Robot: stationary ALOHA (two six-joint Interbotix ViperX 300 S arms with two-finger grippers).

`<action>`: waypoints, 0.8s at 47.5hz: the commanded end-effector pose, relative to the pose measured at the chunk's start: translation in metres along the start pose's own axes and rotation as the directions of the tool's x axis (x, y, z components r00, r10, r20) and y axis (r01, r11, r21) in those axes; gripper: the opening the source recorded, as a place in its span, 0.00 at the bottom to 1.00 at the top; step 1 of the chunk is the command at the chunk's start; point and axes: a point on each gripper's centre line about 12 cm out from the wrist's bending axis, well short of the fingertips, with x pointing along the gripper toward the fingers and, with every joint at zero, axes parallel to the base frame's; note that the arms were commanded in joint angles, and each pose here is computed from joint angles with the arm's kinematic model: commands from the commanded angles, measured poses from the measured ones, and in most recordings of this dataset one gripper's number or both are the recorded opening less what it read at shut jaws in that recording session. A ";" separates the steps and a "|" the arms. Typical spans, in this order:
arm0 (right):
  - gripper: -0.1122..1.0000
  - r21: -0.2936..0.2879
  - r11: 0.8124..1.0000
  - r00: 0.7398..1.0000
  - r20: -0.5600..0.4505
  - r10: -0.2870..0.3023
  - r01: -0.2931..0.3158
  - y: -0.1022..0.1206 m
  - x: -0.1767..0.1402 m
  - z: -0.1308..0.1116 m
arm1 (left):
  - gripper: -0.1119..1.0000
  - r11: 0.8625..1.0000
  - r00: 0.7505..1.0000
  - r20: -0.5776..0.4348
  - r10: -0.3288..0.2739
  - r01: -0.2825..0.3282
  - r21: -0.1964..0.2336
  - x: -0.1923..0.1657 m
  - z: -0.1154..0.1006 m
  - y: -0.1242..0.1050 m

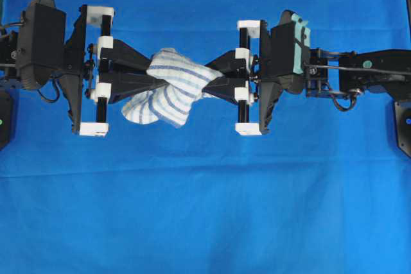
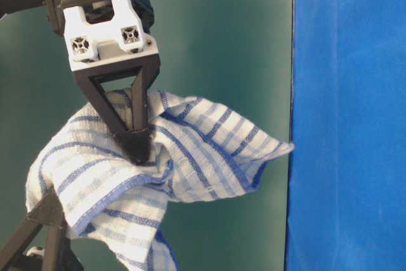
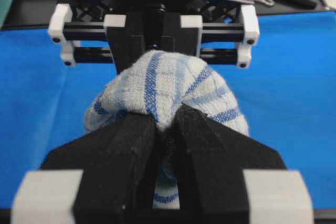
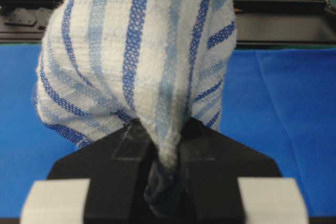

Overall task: Hand over the towel.
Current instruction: 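Open the left gripper and pull the towel right with the right gripper, then lower the towel with the right gripper onto the table center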

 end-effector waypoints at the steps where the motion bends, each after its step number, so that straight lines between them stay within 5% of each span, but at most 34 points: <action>1: 0.17 0.002 1.000 0.999 0.046 -0.002 0.001 -0.001 -0.003 0.017 | 0.15 1.000 0.999 0.030 0.013 -0.013 -0.007 -0.001 0.008 0.004; 4: 0.17 0.005 1.000 0.999 0.046 -0.002 0.001 -0.001 -0.005 0.017 | 0.23 1.000 0.999 0.031 0.015 -0.015 -0.012 -0.001 0.008 0.005; 14: 0.17 0.015 1.000 0.999 0.048 -0.002 0.001 -0.001 -0.027 0.019 | 0.77 1.000 0.998 0.065 0.019 -0.018 -0.019 -0.014 0.011 0.005; 18: 0.17 0.018 1.000 0.999 0.051 -0.003 0.002 -0.001 -0.043 0.017 | 0.92 1.000 0.996 0.081 0.022 -0.021 -0.020 -0.024 0.013 0.005; 38: 0.17 0.047 0.999 0.999 0.049 -0.007 0.005 -0.001 -0.110 0.014 | 0.94 1.000 0.988 0.151 0.027 -0.024 -0.021 -0.069 0.016 0.005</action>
